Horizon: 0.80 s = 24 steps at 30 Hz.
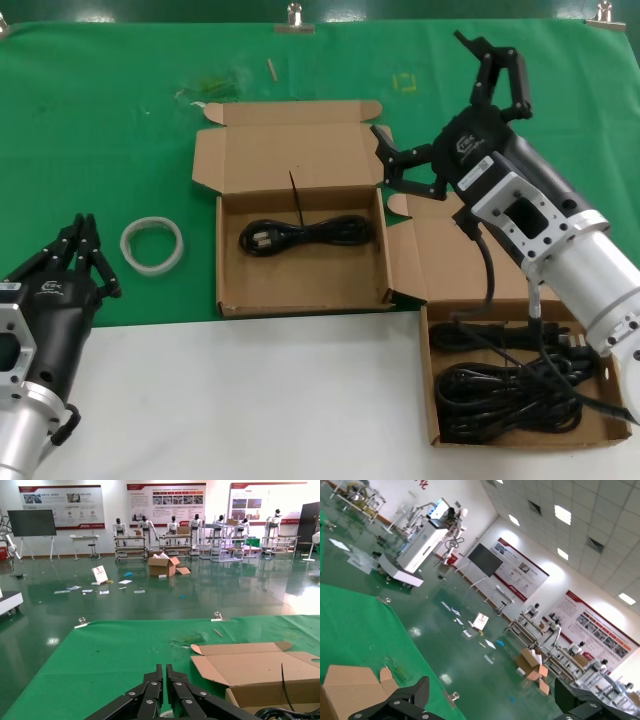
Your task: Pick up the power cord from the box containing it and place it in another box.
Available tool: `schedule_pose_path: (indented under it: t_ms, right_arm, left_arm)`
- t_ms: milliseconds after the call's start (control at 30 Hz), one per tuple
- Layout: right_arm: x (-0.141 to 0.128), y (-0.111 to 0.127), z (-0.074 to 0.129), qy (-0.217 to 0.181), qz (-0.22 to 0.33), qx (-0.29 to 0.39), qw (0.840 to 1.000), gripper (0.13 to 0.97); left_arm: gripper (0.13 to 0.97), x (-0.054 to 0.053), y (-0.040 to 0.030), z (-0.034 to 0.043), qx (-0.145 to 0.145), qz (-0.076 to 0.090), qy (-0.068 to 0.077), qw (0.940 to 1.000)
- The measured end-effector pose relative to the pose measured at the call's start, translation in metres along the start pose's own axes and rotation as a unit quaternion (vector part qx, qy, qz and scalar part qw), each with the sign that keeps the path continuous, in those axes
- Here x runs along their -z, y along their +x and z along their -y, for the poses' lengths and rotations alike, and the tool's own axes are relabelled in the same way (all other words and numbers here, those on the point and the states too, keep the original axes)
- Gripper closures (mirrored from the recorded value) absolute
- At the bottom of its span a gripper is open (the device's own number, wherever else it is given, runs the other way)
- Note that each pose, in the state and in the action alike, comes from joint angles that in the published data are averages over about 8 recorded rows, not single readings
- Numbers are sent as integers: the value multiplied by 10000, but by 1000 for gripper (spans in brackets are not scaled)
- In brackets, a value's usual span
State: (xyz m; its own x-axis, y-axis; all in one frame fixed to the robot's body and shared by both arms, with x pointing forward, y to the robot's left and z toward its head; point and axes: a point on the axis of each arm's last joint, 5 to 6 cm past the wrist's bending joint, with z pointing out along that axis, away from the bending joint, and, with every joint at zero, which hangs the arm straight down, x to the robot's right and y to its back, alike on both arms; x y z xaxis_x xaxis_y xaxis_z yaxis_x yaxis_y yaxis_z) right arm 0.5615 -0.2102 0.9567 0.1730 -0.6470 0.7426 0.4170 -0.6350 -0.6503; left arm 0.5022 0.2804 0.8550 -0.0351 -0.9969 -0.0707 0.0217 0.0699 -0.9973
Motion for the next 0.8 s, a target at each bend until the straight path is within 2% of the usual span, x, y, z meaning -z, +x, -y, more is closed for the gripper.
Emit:
schedule_pose_path:
  t_ms: [67, 167, 333, 467, 733, 800]
  right_arm:
    - [16, -9, -21, -23, -23, -88, 10000, 312]
    - [44, -24, -55, -63, -64, -237, 9997, 266]
    - [96, -51, -116, -139, -141, -503, 9985, 189]
    - [140, -73, -167, -206, -208, -719, 9970, 168]
    - [232, -117, -267, -349, -350, -1145, 9922, 132]
    - [255, -128, -293, -387, -387, -1250, 9906, 131]
  left_arm:
    - [938, 0, 0, 0, 0, 0, 0, 10000]
    - [932, 0, 0, 0, 0, 0, 0, 10000]
    - [875, 0, 0, 0, 0, 0, 0, 10000]
    - [840, 0, 0, 0, 0, 0, 0, 10000]
    - [683, 0, 0, 0, 0, 0, 0, 10000]
    - [677, 0, 0, 0, 1, 0, 0, 10000]
